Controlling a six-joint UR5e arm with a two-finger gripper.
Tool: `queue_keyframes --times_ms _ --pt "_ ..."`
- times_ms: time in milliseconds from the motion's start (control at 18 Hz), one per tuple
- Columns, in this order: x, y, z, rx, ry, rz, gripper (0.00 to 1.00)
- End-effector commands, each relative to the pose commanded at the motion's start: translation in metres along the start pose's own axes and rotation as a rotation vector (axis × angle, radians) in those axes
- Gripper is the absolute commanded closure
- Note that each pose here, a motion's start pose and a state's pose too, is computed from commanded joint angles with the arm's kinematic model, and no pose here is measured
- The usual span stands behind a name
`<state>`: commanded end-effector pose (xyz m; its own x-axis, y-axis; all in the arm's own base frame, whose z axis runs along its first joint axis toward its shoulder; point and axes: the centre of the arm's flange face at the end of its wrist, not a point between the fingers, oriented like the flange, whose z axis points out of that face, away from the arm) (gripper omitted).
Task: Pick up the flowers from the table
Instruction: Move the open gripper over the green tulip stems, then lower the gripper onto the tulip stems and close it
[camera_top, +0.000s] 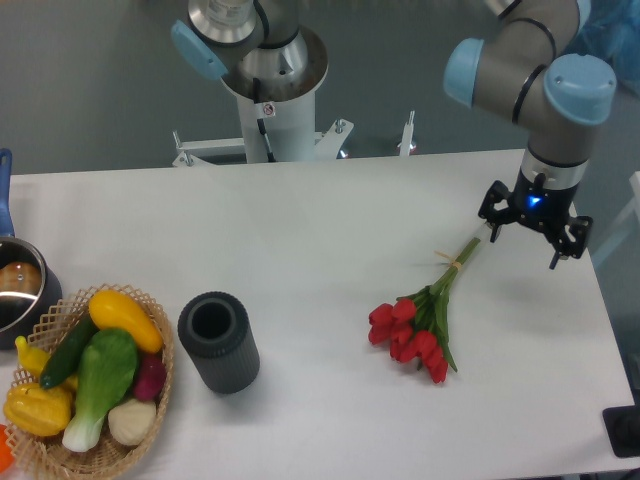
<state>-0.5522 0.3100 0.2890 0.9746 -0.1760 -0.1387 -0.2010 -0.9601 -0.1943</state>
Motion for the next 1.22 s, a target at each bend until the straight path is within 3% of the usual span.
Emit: queue_keyframes --times_ms 722,1222 --pt "0.027 -0.018 0.037 -0.008 0.080 0.018 0.00" --pt "0.062 -0.067 0.066 -0.008 0.148 -0.048 0.00"
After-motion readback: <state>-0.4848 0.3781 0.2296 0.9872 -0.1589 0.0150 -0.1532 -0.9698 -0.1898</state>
